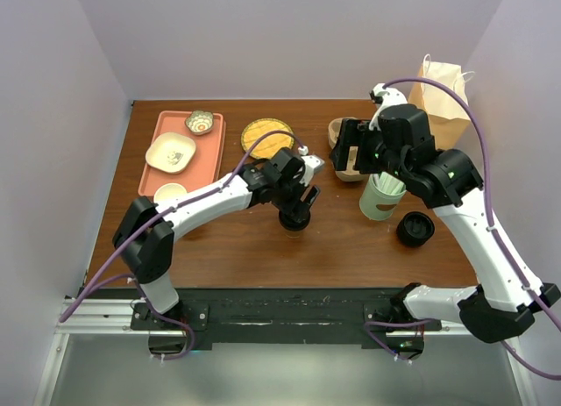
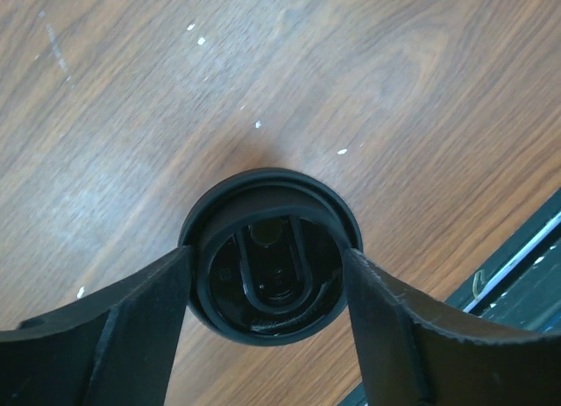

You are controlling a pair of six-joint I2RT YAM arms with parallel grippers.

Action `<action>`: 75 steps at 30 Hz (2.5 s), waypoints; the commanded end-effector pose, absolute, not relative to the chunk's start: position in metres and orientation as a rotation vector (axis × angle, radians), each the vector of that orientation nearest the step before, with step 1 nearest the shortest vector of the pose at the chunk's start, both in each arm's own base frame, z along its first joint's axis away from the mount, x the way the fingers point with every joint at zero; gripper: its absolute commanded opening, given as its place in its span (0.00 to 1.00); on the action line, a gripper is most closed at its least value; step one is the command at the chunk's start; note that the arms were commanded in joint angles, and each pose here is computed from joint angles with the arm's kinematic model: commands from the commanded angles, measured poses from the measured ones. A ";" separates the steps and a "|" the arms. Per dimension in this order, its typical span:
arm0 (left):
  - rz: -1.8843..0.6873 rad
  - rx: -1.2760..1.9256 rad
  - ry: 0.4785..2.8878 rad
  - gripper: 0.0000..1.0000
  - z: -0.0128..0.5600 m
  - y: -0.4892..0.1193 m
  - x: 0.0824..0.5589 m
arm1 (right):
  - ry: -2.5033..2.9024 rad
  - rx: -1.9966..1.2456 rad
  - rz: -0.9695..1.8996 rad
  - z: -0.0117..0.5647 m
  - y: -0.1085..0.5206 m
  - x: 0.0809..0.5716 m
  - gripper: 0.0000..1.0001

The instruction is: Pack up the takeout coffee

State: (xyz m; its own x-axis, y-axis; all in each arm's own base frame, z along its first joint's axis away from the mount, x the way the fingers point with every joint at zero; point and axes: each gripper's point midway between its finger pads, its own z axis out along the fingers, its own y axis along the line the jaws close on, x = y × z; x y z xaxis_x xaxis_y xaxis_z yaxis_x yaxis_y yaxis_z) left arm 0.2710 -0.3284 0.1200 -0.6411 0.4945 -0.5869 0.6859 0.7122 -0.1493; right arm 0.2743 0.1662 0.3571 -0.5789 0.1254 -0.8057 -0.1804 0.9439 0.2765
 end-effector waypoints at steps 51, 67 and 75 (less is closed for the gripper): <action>-0.457 0.070 2.023 1.00 0.326 -0.151 0.244 | 2.585 -0.618 0.436 0.122 0.277 0.268 0.97; -0.415 0.115 2.041 1.00 0.316 -0.149 0.245 | 2.630 -0.563 0.359 0.102 0.266 0.272 0.88; -0.413 0.101 2.035 1.00 0.319 -0.147 0.245 | 2.581 -0.559 0.426 0.133 0.275 0.277 0.96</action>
State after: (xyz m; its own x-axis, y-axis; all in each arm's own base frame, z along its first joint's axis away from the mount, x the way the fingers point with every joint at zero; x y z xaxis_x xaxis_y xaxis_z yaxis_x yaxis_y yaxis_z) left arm 0.2445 -0.1501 0.2999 -0.5318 -0.0826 -0.8428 0.2368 0.9410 -0.2416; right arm 0.2691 0.2792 0.1127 -0.8242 -0.3201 -0.4672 -0.4589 0.8609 0.2198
